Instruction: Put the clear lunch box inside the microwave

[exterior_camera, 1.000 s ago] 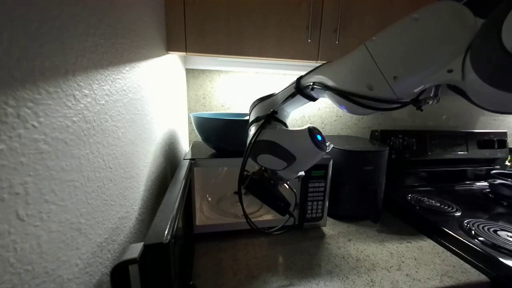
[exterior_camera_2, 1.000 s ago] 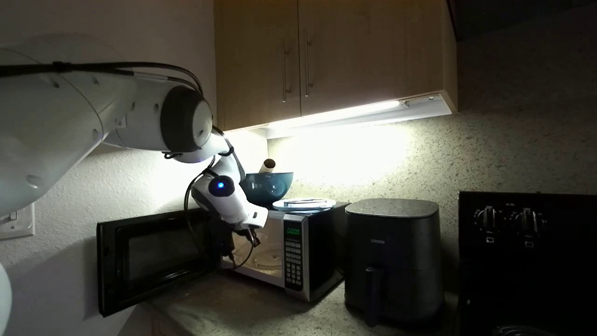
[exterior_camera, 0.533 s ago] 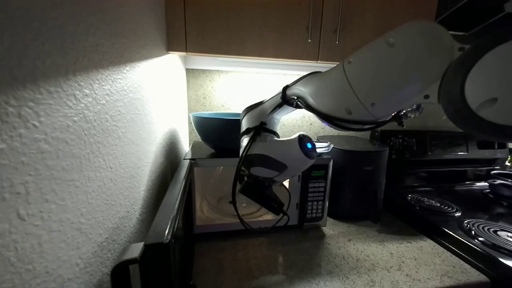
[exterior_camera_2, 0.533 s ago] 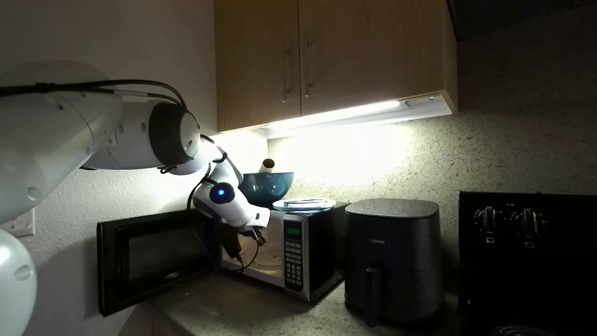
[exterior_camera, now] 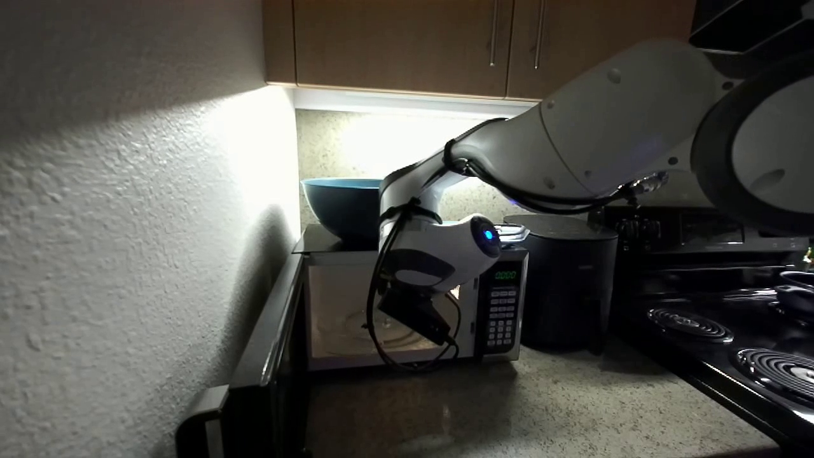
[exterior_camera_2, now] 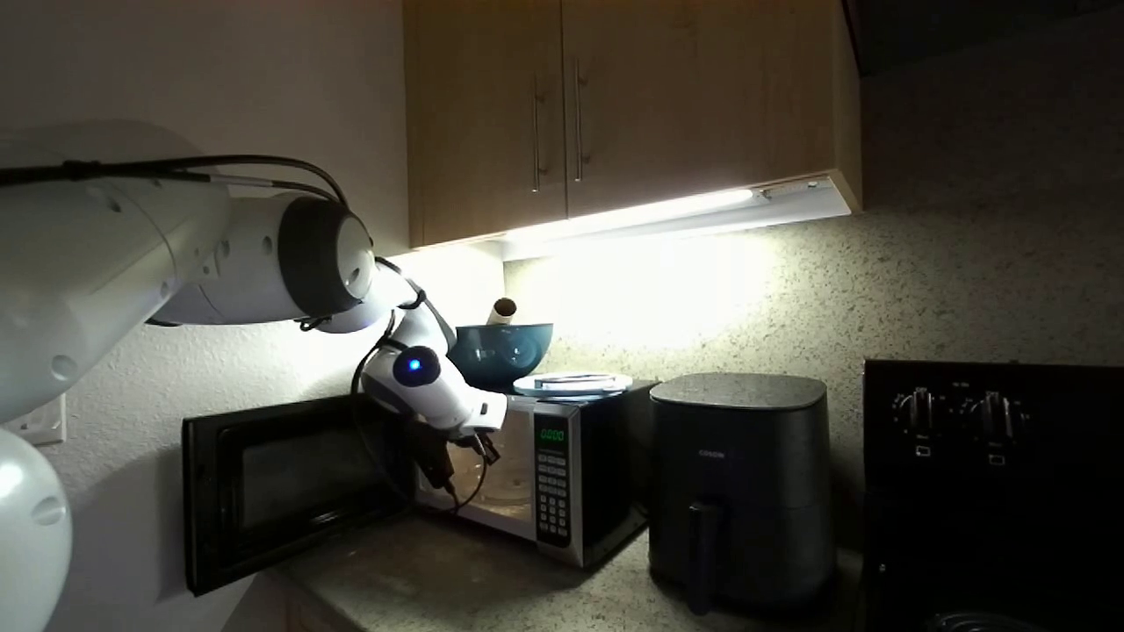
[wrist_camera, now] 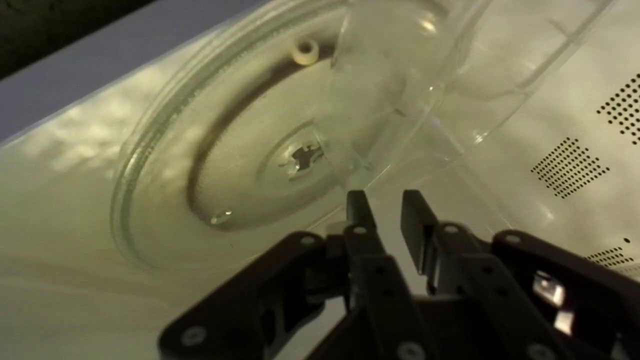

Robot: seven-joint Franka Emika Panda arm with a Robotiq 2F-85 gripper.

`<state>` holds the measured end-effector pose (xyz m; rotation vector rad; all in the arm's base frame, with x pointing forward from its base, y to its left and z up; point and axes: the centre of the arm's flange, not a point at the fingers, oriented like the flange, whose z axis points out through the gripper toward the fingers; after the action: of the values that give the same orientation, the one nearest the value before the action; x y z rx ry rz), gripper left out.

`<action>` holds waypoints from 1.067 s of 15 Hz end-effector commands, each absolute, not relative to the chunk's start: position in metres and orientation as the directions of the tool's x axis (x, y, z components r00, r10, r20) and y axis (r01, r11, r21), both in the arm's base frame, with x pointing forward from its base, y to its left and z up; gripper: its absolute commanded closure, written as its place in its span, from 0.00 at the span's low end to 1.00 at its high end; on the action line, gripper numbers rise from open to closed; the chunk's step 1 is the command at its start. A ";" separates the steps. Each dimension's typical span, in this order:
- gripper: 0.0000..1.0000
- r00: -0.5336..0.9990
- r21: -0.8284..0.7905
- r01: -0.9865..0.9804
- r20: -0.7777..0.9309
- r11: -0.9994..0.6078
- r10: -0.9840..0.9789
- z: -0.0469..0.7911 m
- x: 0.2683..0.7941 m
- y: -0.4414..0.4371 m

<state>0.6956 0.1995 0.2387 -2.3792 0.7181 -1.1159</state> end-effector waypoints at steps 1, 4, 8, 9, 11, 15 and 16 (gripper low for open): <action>0.77 0.546 -0.561 -0.275 0.578 -0.781 -0.607 0.239 0.696 0.200; 0.77 0.546 -0.561 -0.275 0.578 -0.781 -0.607 0.239 0.696 0.200; 0.50 0.550 -0.560 -0.270 0.578 -0.783 -0.603 0.239 0.691 0.197; 0.45 0.553 -0.557 -0.260 0.584 -0.789 -0.595 0.241 0.683 0.195; 0.32 0.538 -0.557 -0.244 0.604 -0.794 -0.589 0.247 0.672 0.189; 0.07 0.518 -0.543 -0.235 0.631 -0.806 -0.577 0.253 0.666 0.179; 0.02 0.518 -0.532 -0.234 0.641 -0.814 -0.567 0.252 0.666 0.179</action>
<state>0.6984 0.1880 0.2426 -2.4034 0.6819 -1.1751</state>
